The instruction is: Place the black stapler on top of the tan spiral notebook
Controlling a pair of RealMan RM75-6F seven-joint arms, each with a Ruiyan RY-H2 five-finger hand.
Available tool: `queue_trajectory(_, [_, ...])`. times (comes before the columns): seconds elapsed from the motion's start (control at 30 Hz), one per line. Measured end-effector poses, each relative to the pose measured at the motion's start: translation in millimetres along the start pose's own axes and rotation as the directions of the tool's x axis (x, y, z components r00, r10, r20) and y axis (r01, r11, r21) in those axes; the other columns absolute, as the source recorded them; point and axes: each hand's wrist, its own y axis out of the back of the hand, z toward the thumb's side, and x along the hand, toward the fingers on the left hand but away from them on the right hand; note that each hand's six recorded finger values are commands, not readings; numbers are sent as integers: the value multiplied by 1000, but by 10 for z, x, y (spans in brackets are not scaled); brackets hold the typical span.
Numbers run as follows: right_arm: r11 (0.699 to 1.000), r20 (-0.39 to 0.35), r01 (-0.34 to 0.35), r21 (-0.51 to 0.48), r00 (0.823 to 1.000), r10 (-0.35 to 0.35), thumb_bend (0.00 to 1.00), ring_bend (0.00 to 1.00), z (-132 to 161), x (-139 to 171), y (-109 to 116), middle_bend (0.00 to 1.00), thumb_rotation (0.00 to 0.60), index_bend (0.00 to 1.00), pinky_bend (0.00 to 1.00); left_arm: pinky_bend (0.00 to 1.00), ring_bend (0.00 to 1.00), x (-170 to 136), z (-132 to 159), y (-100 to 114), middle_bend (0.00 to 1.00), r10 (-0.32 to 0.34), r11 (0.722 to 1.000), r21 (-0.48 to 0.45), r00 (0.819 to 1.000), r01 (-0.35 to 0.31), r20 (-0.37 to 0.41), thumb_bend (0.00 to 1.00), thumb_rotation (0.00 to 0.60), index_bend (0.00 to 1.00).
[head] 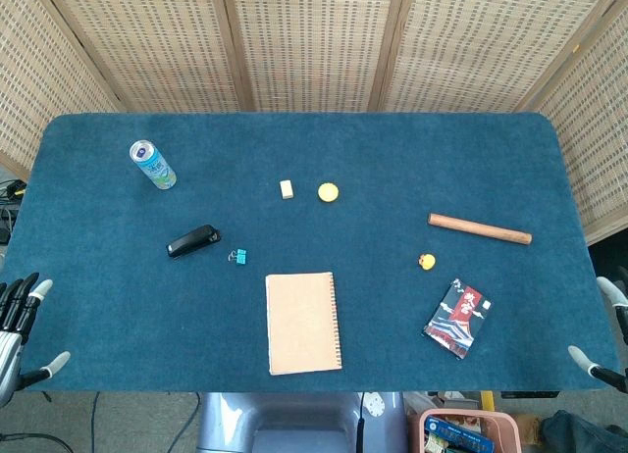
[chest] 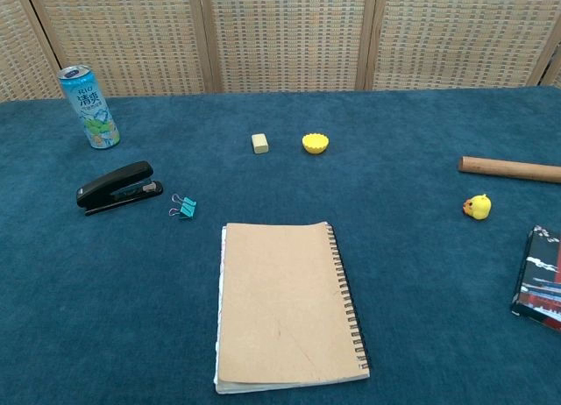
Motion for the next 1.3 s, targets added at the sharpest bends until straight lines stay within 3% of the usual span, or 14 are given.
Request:
queue_trajectory(0.37, [1000,18,-30,9,999,30,0,0,-25,-37,-66,0,600,0,0,0,0,61,47,-76,0,-37,999,12,999,37,18,0,600,0])
queue_trajectory(0.47, [999,29,-44,12,999,43,0,0,-60,-78,-107,0,600,0,0,0,0,243,103,-106,0,-48,999,0,998,48,26,0,600,0])
queue_trajectory(0.67, [998,65,-63,14,996,62,0,0,-153,-205,-186,0,600,0,0,0,0,910,235,-233,0,-101,995,-3,994,101,27,1,600,0])
queue_trajectory(0.9, [996,124,-89,16,989,86,0,0,-310,-312,-270,0,600,0,0,46,0,1851,605,-612,0,-219,973,-62,975,221,37,1,600,0])
queue_trajectory(1.0, [995,145,-96,21,985,92,0,0,-366,-337,-296,0,600,0,0,78,0,2120,678,-797,0,-240,968,-65,971,241,22,5,600,1])
queue_trajectory(1.2, [994,183,-104,30,978,97,0,0,-467,-350,-324,0,600,0,0,113,0,2490,769,-1244,6,-312,948,-74,950,309,-27,17,600,72])
queue_trajectory(1.3, [993,195,-111,34,976,103,0,0,-502,-351,-346,0,600,0,0,184,39,2593,843,-1435,69,-343,937,-82,939,339,-38,40,600,155])
